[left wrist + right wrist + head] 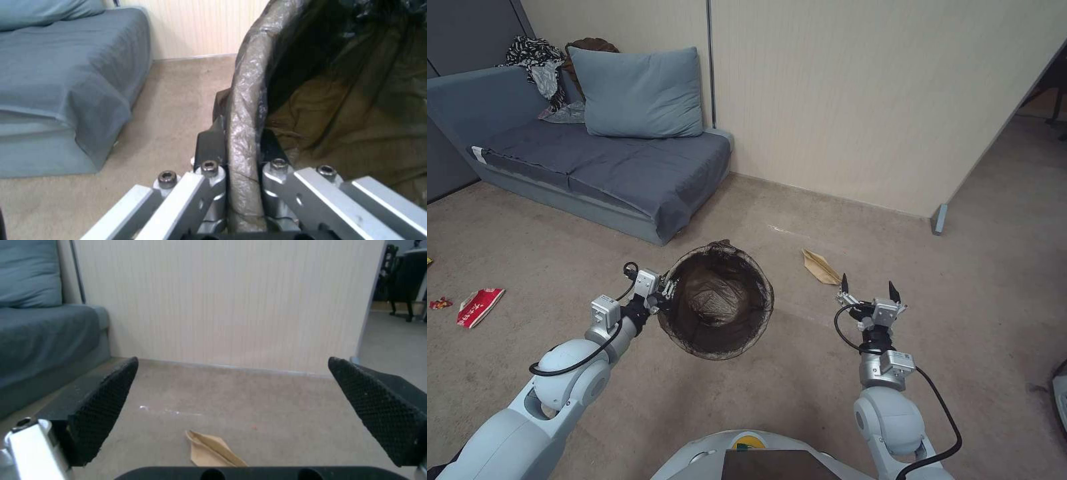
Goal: Pick up the trash bin, then pick up the garbage from the floor and place it into the trash bin.
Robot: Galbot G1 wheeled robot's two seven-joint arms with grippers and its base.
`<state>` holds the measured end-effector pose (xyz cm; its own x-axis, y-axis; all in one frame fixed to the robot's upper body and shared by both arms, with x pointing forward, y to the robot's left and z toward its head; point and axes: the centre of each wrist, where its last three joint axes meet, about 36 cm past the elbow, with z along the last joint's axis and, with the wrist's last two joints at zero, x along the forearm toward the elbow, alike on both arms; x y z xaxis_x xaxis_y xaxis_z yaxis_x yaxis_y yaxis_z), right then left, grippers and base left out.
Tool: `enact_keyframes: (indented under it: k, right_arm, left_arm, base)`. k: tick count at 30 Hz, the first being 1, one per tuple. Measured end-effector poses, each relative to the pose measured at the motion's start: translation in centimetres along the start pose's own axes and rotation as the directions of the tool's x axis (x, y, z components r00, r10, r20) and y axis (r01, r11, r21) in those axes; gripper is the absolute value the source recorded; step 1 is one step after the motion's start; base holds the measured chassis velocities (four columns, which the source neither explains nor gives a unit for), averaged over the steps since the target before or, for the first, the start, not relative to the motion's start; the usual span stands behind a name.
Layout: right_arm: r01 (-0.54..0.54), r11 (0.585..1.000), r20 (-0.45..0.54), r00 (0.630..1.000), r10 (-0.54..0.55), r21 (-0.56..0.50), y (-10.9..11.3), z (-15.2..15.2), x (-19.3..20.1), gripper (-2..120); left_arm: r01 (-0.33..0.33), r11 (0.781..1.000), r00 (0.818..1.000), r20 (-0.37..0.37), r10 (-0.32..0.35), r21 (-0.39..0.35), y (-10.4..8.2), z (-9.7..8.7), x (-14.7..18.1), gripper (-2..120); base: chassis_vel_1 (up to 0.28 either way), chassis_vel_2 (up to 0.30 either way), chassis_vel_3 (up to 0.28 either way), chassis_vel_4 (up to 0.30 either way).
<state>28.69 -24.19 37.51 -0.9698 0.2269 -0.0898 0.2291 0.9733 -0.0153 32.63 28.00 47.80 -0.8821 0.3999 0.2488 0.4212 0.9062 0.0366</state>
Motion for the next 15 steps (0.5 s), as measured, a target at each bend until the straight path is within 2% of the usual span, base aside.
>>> enact_keyframes:
  k: [15]
  right_arm:
    - [0.0,1.0,0.003,1.0,0.0,-0.002,0.06,-0.15,-0.04,100]
  left_arm:
    - [0.0,1.0,1.0,0.001,0.0,0.001,0.08,-0.11,-0.11,4]
  base:
    - [-0.102,0.087,0.105,-0.091]
